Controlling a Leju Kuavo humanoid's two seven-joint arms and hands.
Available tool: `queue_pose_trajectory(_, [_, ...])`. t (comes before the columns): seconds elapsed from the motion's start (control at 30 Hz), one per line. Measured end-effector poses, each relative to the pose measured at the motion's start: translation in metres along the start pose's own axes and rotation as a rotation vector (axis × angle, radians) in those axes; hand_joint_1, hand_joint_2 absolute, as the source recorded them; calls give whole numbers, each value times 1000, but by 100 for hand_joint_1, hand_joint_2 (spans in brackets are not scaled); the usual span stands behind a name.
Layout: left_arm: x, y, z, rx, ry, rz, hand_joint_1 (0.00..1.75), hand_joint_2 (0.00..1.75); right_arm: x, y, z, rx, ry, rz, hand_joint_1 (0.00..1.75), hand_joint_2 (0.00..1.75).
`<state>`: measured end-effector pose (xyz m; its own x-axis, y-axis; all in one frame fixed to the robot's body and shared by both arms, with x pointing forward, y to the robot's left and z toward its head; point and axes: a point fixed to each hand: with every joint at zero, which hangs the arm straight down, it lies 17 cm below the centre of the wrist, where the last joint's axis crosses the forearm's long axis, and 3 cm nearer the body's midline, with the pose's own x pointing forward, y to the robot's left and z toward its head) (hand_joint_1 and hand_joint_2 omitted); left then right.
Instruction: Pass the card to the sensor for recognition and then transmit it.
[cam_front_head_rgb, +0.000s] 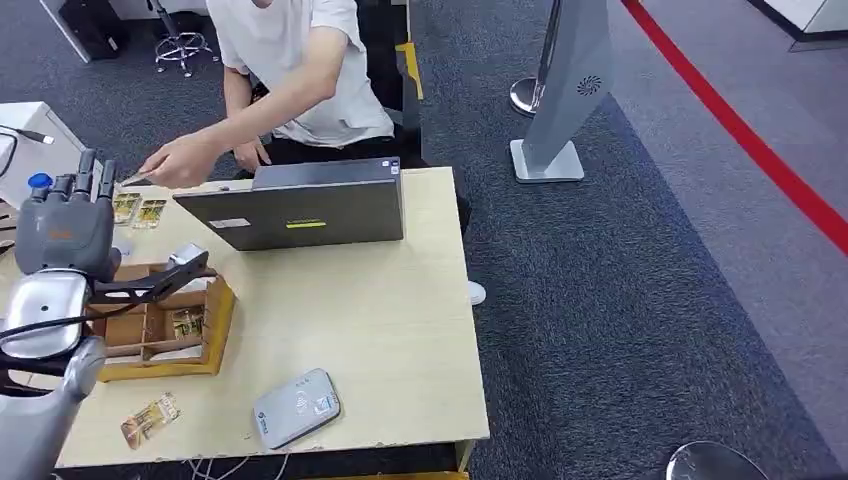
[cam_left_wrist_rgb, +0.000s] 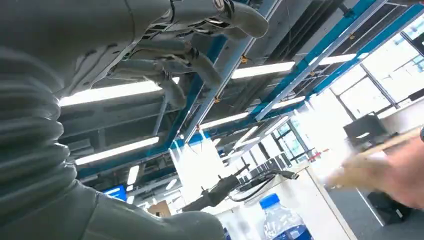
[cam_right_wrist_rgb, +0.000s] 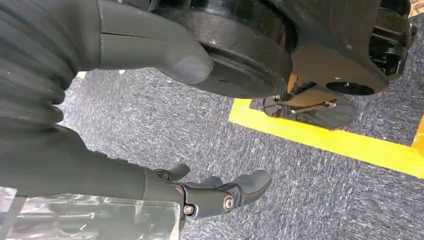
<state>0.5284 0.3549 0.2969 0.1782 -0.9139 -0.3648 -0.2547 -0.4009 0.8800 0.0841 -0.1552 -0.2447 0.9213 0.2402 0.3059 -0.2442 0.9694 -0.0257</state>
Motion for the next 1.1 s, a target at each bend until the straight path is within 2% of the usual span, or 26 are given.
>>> queue_pose_trajectory(0.17, [-8,-5,2,-11,29,-6,0,175,0,0,0,0,-1,0,0,175])
queue_pose_trajectory(0.33, [-51,-31,23,-44,93,-19,0,175,-1,-1,0,-4,4,-6,0,175])
queue_pose_trajectory(0.5, [-150,-73,75,-99,208,-72,0,175,-6,-4,0,-19,30,-32,0,175])
queue_pose_trajectory(0.57, [-210,-85,103,-116,265,-104,0,175,-9,-7,0,-29,41,-55,0,175])
queue_pose_trajectory(0.7, [-355,-82,177,-136,488,-173,0,175,-18,-14,2,-48,66,-84,0,175])
queue_pose_trajectory(0.77, [-420,-82,229,-166,658,-195,0,175,-20,-17,3,-56,74,-93,0,175])
queue_pose_trajectory(0.83, [-465,-81,275,-184,824,-197,0,175,-21,-22,3,-67,81,-95,0,175])
queue_pose_trajectory(0.97, [-510,-90,356,-211,1093,-148,0,175,-20,-31,4,-90,92,-101,0,175])
queue_pose_trajectory(1.1, [-517,-116,428,-238,1318,-38,0,175,-18,-38,5,-103,89,-119,0,175])
